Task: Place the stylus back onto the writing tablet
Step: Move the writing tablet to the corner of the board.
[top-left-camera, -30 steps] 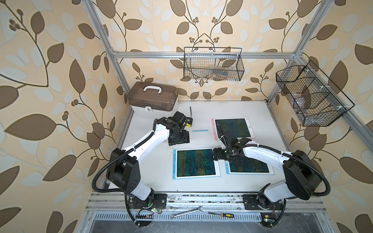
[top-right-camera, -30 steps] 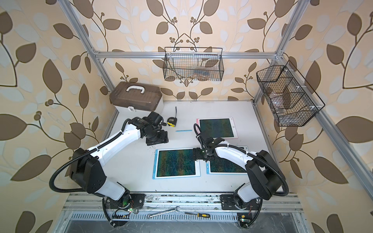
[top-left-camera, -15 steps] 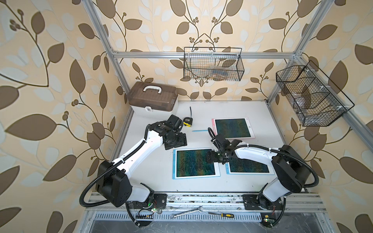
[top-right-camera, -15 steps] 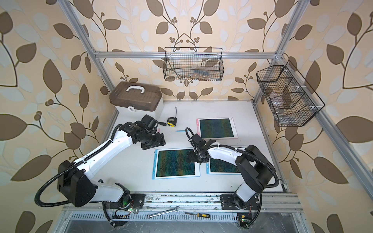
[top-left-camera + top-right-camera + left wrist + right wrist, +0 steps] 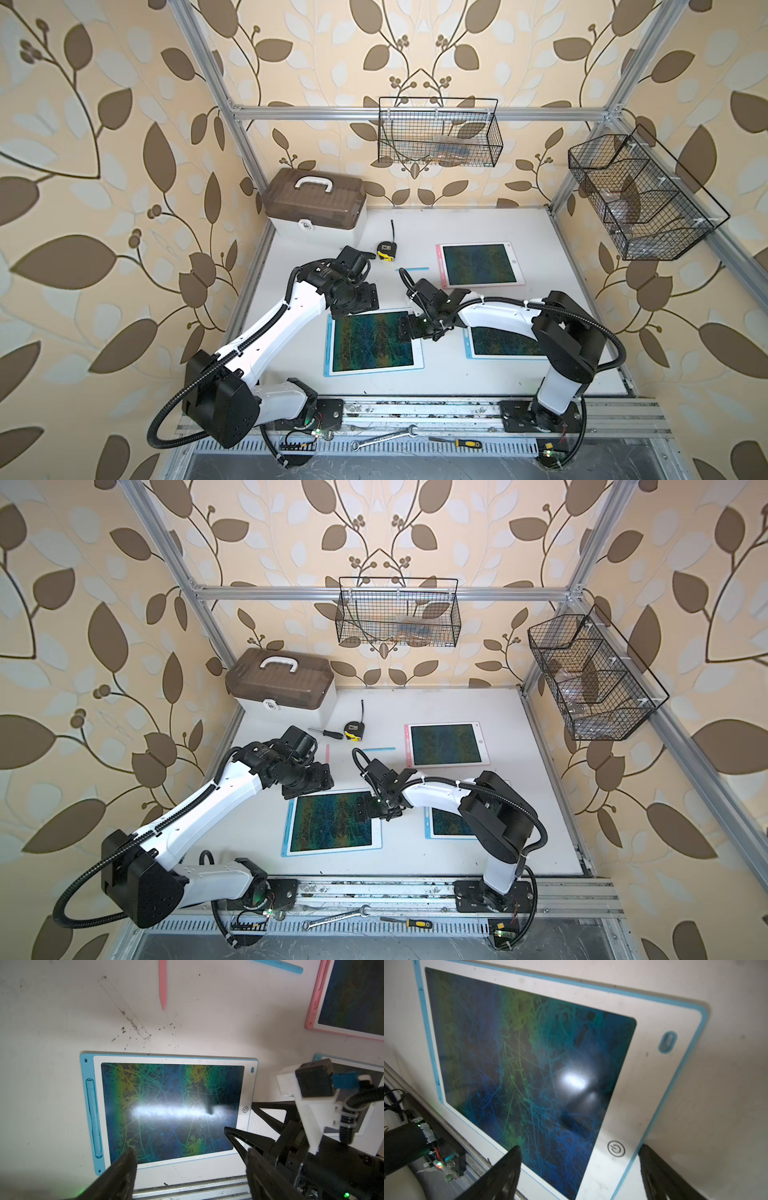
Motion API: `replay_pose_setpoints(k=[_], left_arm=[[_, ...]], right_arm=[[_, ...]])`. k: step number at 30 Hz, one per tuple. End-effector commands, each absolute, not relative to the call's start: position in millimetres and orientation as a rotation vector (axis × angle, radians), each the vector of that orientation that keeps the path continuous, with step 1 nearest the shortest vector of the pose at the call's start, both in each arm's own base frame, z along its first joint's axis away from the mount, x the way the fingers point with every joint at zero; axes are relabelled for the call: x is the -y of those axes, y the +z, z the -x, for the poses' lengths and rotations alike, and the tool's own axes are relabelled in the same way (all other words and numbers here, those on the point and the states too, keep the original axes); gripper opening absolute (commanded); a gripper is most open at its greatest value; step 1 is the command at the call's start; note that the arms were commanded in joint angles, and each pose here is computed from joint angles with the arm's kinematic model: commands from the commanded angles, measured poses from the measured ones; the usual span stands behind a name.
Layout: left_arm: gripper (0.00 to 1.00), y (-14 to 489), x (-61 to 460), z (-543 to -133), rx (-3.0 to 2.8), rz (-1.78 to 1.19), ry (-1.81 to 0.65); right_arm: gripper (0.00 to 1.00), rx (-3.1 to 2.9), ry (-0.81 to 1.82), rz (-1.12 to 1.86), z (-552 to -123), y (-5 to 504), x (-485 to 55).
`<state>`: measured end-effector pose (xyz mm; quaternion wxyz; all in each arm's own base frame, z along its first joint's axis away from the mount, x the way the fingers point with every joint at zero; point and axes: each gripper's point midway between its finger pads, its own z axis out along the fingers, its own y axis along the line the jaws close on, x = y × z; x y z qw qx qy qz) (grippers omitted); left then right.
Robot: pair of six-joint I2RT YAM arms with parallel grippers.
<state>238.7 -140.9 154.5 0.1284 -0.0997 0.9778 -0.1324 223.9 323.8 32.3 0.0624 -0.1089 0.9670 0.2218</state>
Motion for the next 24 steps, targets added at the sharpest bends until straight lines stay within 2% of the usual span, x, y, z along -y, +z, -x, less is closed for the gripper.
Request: replay_pose_setpoints(k=[1,7,12,19,24], left_arm=[[0.83,154.3,135.0,-229.4,-2.854,0.293,-0.346],[0.84,142.7,167.0,-230.2,-2.84,0.25,-0.35],[0.84,129.7,226.2,-236.7,-2.824,0.216,-0.408],[0.84,92.6,317.8,-246.7,-2.869,0.086,-0.433],[0.84,62.4,367.7,-245.9,-2.929,-0.005,-0.422]], right_arm=[[0.89,-2.95,0.691,0.248,-227.4,40.4,-319.7],[0.9,-2.823,0.772,0.056,-269.3,97.4,-275.4],[0.89,-2.75,0.695,-0.046,-296.0,136.8,-199.5],[0.89,-2.696,0.597,-0.177,-302.7,158.4,-107.8],[0.89,-2.643,0.585,-0.213,-304.0,168.1,-84.2]])
